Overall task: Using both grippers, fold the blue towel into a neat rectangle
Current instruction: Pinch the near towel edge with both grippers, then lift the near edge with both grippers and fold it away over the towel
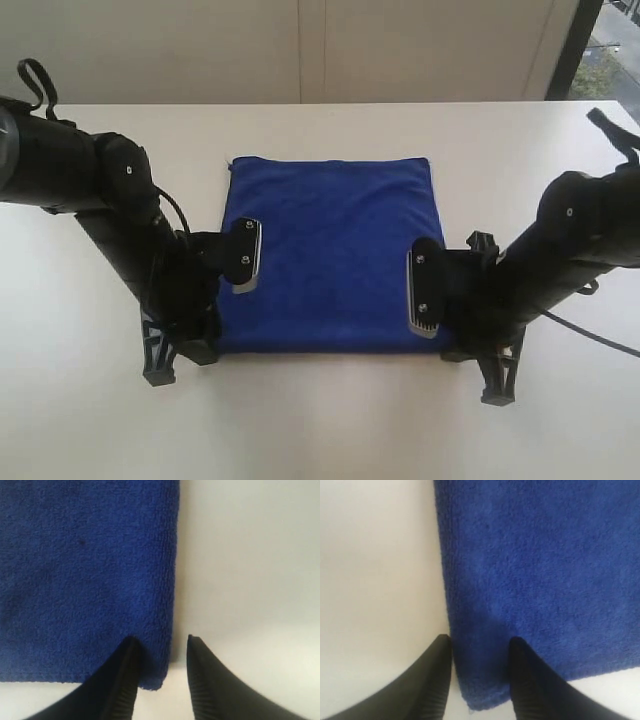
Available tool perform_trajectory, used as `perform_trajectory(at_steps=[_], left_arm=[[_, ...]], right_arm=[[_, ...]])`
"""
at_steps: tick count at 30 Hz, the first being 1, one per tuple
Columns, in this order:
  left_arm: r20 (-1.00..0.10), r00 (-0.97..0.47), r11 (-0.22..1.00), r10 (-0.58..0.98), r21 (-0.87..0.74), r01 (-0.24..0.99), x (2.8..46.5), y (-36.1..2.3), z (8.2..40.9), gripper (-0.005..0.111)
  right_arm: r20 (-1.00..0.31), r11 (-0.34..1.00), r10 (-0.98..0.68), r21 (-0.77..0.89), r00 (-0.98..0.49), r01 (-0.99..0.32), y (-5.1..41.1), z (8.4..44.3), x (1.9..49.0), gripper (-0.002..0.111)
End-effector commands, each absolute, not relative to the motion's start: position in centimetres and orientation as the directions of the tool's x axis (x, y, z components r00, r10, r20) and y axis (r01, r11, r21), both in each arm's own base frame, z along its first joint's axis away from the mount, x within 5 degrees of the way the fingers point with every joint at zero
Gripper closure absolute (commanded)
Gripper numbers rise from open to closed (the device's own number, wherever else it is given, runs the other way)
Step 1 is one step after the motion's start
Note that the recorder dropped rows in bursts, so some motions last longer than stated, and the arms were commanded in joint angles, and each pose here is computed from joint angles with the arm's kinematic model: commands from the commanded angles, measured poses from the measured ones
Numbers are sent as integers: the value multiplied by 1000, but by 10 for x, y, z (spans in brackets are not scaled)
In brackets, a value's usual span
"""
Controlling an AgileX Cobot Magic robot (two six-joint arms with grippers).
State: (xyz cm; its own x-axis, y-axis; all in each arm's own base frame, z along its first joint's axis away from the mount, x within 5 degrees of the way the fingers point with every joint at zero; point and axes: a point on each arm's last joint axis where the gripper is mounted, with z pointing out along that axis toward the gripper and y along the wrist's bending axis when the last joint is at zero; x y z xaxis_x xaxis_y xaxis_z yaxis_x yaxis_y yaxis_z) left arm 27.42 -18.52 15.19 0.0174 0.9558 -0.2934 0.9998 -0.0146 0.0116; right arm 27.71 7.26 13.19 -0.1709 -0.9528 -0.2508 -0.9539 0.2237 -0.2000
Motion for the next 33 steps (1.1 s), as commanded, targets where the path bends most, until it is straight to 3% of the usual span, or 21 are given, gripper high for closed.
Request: perform_trajectory(at_steps=[1,5,11,21,33], left_arm=[[-290,13,-22,957,-29,999,269,-186,149,67],[-290,13,-22,957,-29,999,269,-186,149,75],[-288,13,-24,957,-35,999,268,-186,149,107],[-265,-46,13,963,-123,992,260,-183,153,107],[-275,-58,11,960,-171,985,241,-176,192,107]], right_arm=[[-240,212,-956,-181,-166,-960,73,125,276,73],[-240,213,-956,-184,-166,-960,73,125,276,86],[-240,211,-957,-186,-164,-960,73,125,276,104],[-259,205,-954,-205,-150,-957,73,143,272,105],[-280,213,-946,-172,-160,-962,71,162,251,108]])
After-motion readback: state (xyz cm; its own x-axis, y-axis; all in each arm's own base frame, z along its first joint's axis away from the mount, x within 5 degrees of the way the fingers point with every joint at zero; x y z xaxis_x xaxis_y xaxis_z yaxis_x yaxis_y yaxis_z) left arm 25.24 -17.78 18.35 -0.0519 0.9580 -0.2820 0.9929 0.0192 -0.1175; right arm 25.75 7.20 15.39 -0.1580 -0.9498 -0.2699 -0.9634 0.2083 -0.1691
